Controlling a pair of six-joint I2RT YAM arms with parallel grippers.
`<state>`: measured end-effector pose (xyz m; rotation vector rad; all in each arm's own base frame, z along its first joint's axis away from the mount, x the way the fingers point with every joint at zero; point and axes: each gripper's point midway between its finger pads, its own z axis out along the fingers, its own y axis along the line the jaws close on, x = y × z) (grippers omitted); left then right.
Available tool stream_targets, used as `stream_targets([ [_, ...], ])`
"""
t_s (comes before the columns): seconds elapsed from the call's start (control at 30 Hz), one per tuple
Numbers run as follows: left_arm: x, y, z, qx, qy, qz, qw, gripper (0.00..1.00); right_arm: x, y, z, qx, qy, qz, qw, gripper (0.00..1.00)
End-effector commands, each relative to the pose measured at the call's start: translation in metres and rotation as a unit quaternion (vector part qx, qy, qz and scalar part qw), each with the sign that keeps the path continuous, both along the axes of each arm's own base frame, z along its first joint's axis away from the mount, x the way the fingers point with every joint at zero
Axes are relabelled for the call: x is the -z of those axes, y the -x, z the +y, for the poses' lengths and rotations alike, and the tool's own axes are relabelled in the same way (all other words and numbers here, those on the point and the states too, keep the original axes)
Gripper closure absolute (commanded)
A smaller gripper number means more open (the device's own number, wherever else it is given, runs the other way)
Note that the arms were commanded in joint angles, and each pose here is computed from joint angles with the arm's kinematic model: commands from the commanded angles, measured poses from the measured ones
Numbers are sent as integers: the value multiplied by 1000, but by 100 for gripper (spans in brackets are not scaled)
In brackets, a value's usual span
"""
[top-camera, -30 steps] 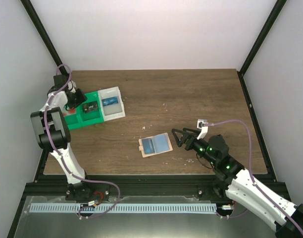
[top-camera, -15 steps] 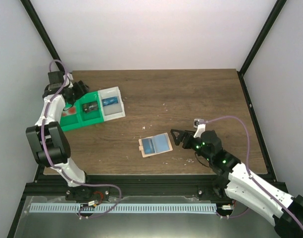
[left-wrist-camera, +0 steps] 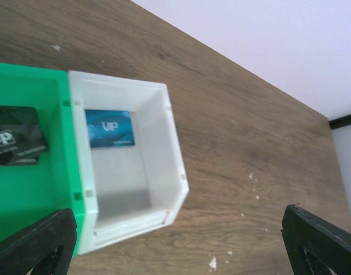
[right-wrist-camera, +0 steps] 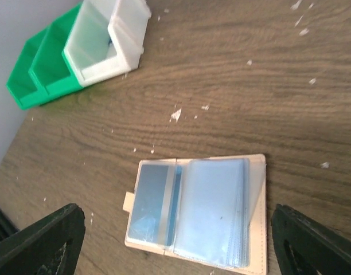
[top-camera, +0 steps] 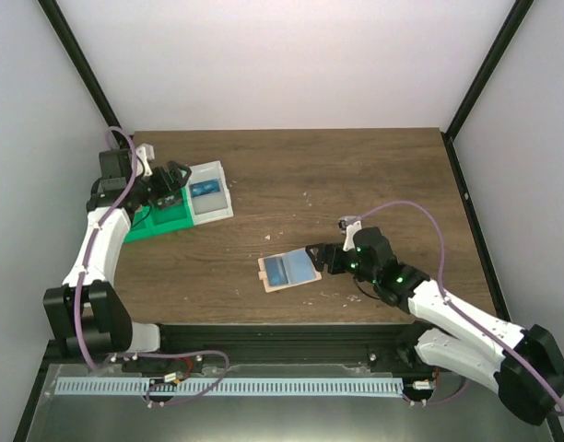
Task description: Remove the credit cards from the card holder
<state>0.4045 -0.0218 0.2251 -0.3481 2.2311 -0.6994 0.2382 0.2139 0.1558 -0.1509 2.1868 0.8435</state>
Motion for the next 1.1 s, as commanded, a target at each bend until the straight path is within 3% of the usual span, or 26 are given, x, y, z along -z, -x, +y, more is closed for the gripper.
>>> stream_targets([
  [0.0,-11,15,-33,46,11,-28,998,0,-7,3,21,-45,-21,9,999,11],
  [0.2,4,38,-81,112,13,-13,994,5,19,0,28,-59,6,38,998,24],
  [0.33,23,57,-116,155,28,2,987,9,41,-11,24,-39,37,46,998,44],
  [0.43,35,70,-142,184,42,12,982,12,53,-18,23,-30,52,52,997,53],
  [0.77,86,115,-209,259,94,54,960,22,96,-22,22,-27,93,101,990,56],
  [1.07,133,126,-219,270,104,100,952,22,113,-13,26,-41,87,130,987,64],
])
